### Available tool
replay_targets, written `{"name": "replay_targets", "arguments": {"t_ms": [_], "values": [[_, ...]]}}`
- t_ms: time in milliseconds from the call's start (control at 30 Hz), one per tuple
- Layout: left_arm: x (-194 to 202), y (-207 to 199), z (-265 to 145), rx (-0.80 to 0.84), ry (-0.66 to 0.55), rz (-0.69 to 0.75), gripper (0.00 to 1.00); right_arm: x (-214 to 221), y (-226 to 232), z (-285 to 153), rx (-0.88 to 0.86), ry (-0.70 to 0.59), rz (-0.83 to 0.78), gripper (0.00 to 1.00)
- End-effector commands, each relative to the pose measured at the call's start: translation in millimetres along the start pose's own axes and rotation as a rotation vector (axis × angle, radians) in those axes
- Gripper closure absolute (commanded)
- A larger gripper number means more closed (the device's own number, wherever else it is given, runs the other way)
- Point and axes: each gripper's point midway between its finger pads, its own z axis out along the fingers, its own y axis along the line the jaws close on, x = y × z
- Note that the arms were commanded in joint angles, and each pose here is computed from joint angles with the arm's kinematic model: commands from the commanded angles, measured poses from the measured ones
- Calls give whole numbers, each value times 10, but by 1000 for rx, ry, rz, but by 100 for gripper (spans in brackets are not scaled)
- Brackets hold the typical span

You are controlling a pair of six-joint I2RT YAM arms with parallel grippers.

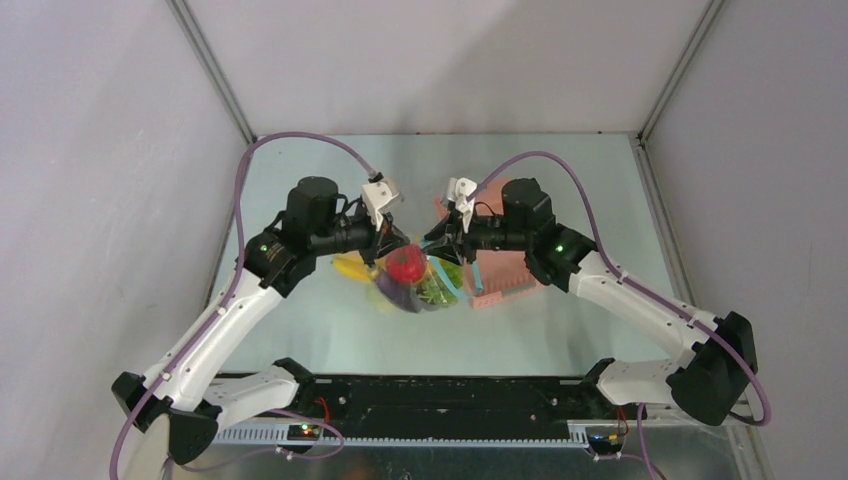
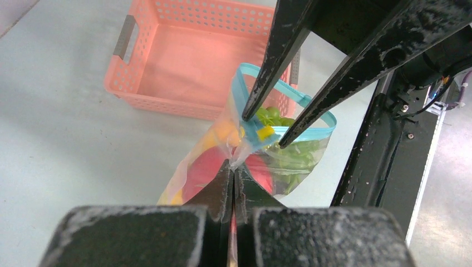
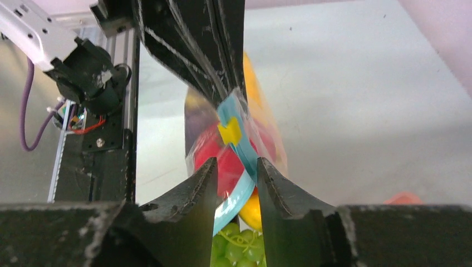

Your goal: Place the food in the zip-top bag and seal the zipper

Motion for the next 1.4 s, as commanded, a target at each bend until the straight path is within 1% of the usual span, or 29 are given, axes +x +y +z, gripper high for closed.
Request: {"name": "replay_targets", "arguments": {"t_ms": [0, 133, 333, 367, 400, 533, 600, 633, 667, 733, 867, 933, 967, 1000, 1033, 1067, 1100, 1133, 1200, 1267, 1300, 1333, 1367], "values": [[-346, -36, -73, 8, -127, 51, 100, -403, 20, -16, -9, -142, -67, 62], [-348, -27, -74, 2, -126, 44, 100, -529, 61, 3, -36, -192, -110, 60], [-352, -42, -75, 11, -128, 48, 100, -506, 12, 49, -21, -190, -121, 60], [-353, -38, -72, 10, -128, 47, 100, -499, 11, 60, -23, -190, -121, 63], [-351, -40, -70, 12, -127, 47, 100, -511, 21, 62, -30, -195, -125, 71], [-353, -62, -72, 24, -125, 48, 100, -508, 29, 70, -43, -199, -129, 82], [-349, -86, -78, 36, -126, 53, 100, -505, 40, 72, -53, -199, -128, 83], [-354, -89, -78, 37, -129, 52, 100, -498, 37, 74, -55, -198, -126, 83], [-366, -85, -84, 34, -132, 54, 100, -495, 47, 74, -61, -197, -128, 79], [-369, -73, -77, 30, -130, 48, 100, -470, 55, 87, -66, -190, -124, 75], [-366, -94, -70, 45, -122, 46, 100, -411, 13, 112, -47, -171, -114, 74], [-362, -97, -70, 47, -122, 47, 100, -407, -10, 109, -34, -168, -113, 77], [-364, -97, -71, 47, -122, 50, 100, -413, -23, 106, -28, -170, -115, 82], [-358, -93, -68, 46, -121, 50, 100, -428, -23, 97, -24, -173, -118, 84], [-355, -93, -64, 47, -121, 51, 100, -441, -27, 92, -20, -176, -121, 90], [-354, -94, -66, 48, -119, 51, 100, -457, -20, 85, -19, -180, -123, 92], [-346, -101, -61, 55, -117, 56, 100, -470, -30, 79, -13, -183, -121, 97], [-334, -113, -61, 61, -112, 58, 100, -484, -30, 73, -11, -187, -122, 99], [-324, -134, -64, 76, -109, 79, 100, -520, -11, 59, -16, -199, -117, 100], [-320, -120, -66, 71, -106, 96, 81, -565, 54, 37, -51, -207, -111, 100], [-306, -118, -68, 72, -100, 101, 63, -571, 96, 32, -77, -204, -107, 100], [-311, -118, -70, 73, -101, 117, 53, -585, 135, 19, -100, -194, -99, 100], [-315, -125, -75, 78, -98, 120, 49, -627, 145, 16, -109, -194, -101, 100]]}}
